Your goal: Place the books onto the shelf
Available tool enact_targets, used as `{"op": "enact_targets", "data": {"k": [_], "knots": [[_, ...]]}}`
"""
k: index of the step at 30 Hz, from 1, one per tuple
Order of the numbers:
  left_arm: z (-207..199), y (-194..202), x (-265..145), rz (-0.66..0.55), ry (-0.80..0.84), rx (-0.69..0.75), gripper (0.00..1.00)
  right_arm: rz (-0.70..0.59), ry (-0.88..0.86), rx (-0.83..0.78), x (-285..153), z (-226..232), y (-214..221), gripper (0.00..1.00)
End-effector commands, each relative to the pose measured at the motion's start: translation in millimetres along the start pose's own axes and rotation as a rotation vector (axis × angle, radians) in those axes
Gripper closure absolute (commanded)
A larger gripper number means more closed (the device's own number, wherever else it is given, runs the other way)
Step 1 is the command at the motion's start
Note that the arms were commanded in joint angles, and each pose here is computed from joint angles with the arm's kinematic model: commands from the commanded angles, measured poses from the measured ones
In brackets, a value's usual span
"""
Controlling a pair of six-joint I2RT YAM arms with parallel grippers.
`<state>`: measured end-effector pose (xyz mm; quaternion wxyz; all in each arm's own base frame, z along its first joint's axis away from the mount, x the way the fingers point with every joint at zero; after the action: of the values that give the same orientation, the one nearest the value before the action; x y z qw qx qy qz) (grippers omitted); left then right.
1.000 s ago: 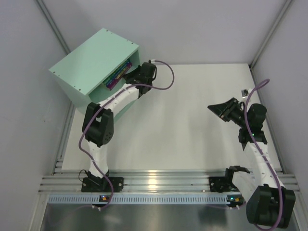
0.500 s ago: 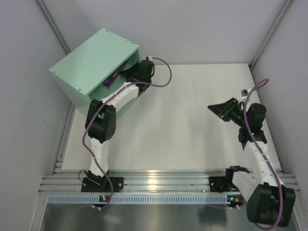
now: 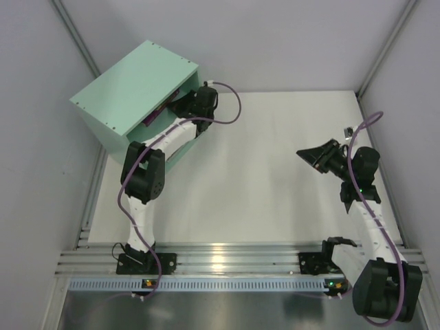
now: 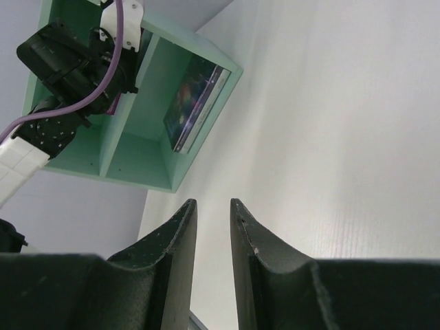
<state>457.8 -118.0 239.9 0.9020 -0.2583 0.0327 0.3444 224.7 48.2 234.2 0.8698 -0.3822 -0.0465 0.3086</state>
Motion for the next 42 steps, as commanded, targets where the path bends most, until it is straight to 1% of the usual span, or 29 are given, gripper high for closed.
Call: {"op": "enact_targets", "data": {"k": [1, 10, 24, 25, 26, 27, 30, 33, 34, 35, 37, 42], "knots": [[32, 5, 3, 0.025, -0.083, -0.093, 1.0, -0.049, -0.015, -0.051, 0, 0, -9, 0.74], [41, 18, -4, 0.043, -0.105, -0.106, 1.0, -0.053, -0.022, -0.048, -1, 1, -8, 0.74], [53, 37, 4, 0.126, -0.167, -0.112, 1.0, -0.059, -0.033, -0.051, -4, 3, -7, 0.74], [57, 36, 4, 0.112, -0.18, -0.138, 1.0, -0.058, -0.032, -0.05, -4, 3, -6, 0.74], [54, 39, 3, 0.114, -0.175, -0.102, 1.0, -0.057, -0.031, -0.049, -4, 3, -6, 0.74], [57, 38, 2, 0.094, -0.176, -0.124, 1.0, -0.057, -0.031, -0.049, -4, 3, -6, 0.74], [58, 39, 1, 0.081, -0.171, -0.126, 1.0, -0.055, -0.027, -0.044, -4, 1, -5, 0.74], [53, 44, -2, 0.063, -0.154, -0.101, 1.0, -0.054, -0.027, -0.045, -3, 1, -5, 0.74], [50, 49, -1, 0.071, -0.158, -0.054, 1.0, -0.055, -0.026, -0.043, -3, 0, -5, 0.74], [51, 48, 0, 0.061, -0.18, -0.072, 1.0, -0.056, -0.024, -0.043, -3, 0, -5, 0.74], [48, 51, 2, 0.091, -0.201, -0.031, 1.0, -0.054, -0.027, -0.043, -3, 0, -5, 0.74], [46, 50, 1, 0.087, -0.207, -0.041, 1.0, -0.057, -0.028, -0.048, -3, 1, -7, 0.74]]}}
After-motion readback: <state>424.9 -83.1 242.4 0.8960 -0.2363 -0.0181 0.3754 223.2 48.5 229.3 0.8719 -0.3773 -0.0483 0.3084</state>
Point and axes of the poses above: each gripper's point midway between its finger pads, its own x axis out along the fingers, its own z axis along the line the jaws close on, y = z × x, the point moved 9 cm from there along -x, back along the fingers, and after that the axes turned 10 degrees about -x, right-handed, at the moved point
